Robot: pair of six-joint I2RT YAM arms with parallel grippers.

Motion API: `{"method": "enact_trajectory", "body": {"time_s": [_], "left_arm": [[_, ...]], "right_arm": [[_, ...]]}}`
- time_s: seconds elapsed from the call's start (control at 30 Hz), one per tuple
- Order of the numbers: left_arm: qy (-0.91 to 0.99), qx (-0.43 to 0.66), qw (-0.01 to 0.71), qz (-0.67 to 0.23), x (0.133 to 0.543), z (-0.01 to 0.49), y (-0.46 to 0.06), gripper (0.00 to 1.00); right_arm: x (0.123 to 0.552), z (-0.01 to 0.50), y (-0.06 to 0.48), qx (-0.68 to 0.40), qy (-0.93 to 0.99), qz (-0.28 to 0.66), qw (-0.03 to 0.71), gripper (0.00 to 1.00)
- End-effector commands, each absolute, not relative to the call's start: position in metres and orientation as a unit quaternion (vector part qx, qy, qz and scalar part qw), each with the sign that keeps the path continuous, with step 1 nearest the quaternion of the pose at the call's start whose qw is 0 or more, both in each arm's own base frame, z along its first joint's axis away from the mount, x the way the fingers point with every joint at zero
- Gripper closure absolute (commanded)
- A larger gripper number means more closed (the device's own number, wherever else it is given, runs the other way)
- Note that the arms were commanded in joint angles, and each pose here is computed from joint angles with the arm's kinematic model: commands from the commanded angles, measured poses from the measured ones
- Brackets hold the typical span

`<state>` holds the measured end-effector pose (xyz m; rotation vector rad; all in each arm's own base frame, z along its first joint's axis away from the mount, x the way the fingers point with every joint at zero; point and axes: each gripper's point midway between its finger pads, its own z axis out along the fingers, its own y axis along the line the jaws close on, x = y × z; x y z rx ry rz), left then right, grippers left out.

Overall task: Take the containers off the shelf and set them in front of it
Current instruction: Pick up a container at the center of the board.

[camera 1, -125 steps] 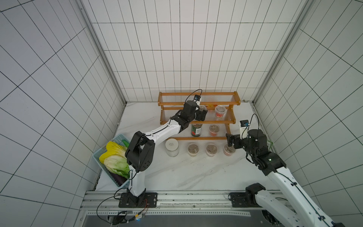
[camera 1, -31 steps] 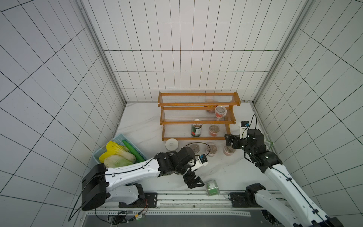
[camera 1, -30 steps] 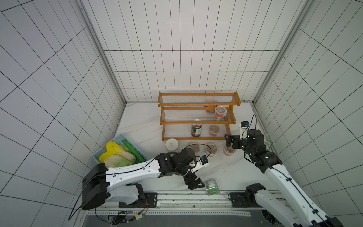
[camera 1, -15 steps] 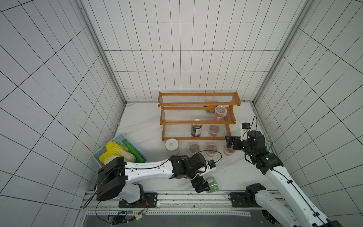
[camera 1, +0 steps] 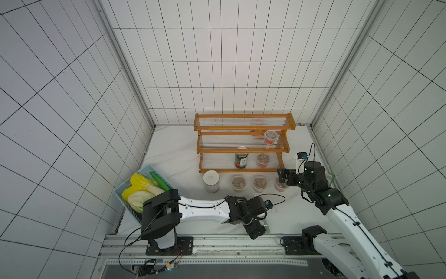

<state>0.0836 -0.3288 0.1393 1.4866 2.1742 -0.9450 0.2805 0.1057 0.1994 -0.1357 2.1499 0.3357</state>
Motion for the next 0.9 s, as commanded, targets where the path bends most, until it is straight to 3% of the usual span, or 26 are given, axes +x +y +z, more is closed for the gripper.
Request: {"method": "enact_trajectory", "body": {"time_s": [0.0,0.47,0.87], "left_arm": [[0.76,0.526,0.192,-0.328,0.082,0.135,-0.348,0.09],[0.819,0.499,0.176,-0.223,0.087,0.08,-0.384,0.06],[0.817,0.52,0.146,-0.202,0.084,0.059,-0.403,0.09]], "right_arm": [[0.275,0.191,0.101,-0.038,0.881,0.141,0.451,0.01],[0.268,0.189,0.097,-0.038,0.888,0.136,0.437,0.01],[0.267,0.184,0.093,-0.041,0.89,0.127,0.436,0.01]]}}
